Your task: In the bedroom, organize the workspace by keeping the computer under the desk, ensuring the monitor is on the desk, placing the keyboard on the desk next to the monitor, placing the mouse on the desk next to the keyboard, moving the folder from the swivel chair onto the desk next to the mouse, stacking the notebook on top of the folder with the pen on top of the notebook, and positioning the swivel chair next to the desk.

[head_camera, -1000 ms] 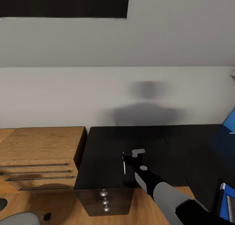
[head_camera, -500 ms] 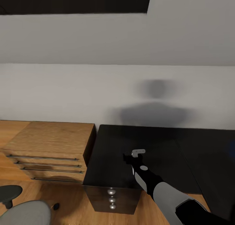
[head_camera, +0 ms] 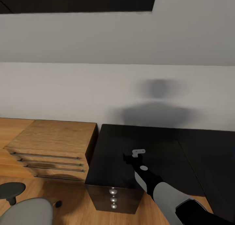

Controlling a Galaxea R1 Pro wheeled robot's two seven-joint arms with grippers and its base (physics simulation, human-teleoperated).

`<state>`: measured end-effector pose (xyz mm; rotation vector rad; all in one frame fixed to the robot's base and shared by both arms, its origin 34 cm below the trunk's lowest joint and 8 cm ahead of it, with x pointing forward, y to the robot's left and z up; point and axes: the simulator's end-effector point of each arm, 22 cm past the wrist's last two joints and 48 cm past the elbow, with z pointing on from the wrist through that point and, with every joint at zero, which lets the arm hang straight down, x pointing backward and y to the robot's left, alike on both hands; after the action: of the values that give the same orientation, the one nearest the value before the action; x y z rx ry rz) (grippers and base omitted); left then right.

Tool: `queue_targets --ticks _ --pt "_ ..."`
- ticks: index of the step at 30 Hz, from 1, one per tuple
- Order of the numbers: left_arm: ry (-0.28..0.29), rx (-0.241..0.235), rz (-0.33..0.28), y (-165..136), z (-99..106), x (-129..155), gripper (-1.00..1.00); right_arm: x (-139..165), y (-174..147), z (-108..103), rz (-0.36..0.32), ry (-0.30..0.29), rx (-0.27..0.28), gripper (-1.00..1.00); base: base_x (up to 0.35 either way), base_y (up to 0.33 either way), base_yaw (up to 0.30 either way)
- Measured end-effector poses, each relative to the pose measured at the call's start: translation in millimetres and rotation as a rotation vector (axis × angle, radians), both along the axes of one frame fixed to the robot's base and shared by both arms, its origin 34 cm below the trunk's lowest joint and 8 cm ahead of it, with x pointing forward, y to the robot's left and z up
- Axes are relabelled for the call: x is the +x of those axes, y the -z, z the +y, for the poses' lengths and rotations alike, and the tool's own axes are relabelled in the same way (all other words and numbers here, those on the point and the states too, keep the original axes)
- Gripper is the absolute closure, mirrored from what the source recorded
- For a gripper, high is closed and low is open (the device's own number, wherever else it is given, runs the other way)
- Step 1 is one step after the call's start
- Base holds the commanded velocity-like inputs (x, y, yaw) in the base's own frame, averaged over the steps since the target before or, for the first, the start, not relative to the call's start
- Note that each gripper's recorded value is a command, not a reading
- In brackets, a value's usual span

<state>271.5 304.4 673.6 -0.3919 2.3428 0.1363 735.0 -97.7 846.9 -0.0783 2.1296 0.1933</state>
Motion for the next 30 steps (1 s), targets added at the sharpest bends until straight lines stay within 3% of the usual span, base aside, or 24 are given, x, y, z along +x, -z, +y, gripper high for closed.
queue_targets --ticks 12,30 --pt "0.003 -0.001 -0.001 -0.2 -0.6 0.1 -1.00 0.5 -0.3 -1.1 0.000 0.006 0.002 -1.00 0.216 0.000 0.002" --pt "-0.003 -0.005 0.003 0.7 -3.4 -0.7 -1.00 0.7 2.7 -11.6 0.012 0.047 -0.022 -1.00 0.021 0.000 0.000"
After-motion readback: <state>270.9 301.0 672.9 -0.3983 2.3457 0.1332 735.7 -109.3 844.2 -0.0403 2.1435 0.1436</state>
